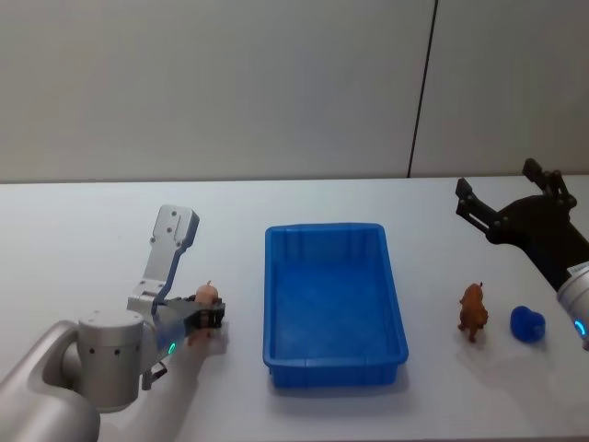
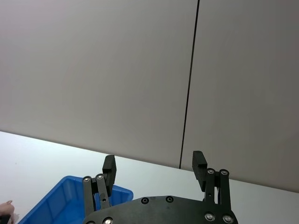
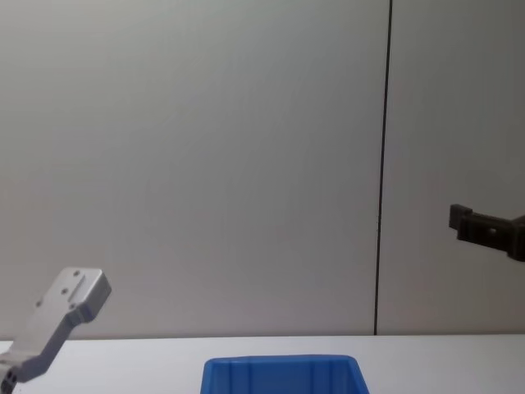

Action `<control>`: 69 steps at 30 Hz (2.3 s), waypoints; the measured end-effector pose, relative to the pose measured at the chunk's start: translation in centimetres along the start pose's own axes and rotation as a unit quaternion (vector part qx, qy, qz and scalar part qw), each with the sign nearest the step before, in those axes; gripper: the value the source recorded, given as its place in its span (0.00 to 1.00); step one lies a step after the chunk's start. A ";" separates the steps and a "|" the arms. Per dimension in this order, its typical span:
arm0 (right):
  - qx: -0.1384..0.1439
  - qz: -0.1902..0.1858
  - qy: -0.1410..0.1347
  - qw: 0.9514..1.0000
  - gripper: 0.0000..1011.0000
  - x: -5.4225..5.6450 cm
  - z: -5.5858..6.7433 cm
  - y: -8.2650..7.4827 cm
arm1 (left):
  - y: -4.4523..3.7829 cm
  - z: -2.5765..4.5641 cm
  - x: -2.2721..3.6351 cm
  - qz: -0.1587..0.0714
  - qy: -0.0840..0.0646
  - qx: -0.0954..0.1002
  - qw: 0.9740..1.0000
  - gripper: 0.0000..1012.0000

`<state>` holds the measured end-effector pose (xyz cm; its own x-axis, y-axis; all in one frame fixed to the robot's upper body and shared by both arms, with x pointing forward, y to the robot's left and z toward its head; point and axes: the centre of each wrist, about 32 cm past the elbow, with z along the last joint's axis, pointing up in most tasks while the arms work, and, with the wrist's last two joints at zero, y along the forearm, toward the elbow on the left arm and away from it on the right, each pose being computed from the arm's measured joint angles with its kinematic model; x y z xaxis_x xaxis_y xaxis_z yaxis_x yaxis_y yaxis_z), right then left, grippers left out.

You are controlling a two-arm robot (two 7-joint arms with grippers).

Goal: Pick up the two dolls from the table and place them into the box.

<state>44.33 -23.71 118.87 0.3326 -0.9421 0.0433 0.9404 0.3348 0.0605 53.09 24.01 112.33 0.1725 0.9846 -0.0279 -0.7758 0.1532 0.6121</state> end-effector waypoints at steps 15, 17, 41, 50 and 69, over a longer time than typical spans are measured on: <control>0.000 0.000 0.000 1.000 0.99 0.0 0.0 0.0 | 1.86 3.27 -0.32 -0.017 -0.044 -0.083 0.995 0.38; 0.000 0.000 0.000 1.000 0.99 0.0 0.0 0.0 | 2.07 3.65 -0.37 -0.020 -0.048 -0.093 0.994 0.38; 0.000 0.000 0.000 1.000 0.99 0.0 0.0 0.0 | 3.35 8.49 -1.13 -0.165 -0.092 -0.236 0.953 0.38; 0.000 0.000 0.000 1.000 0.99 0.0 0.0 0.0 | 2.59 9.45 -1.40 -0.237 -0.093 -0.259 0.932 0.50; 0.000 0.000 0.000 1.000 0.99 0.0 0.0 0.0 | 1.46 9.79 -0.93 -0.302 -0.100 -0.267 0.910 0.99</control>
<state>44.33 -23.71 118.87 0.3326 -0.9421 0.0433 0.9403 0.3348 0.0604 57.74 22.49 120.99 0.7304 0.6809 -0.0542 -0.6783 0.7323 0.0601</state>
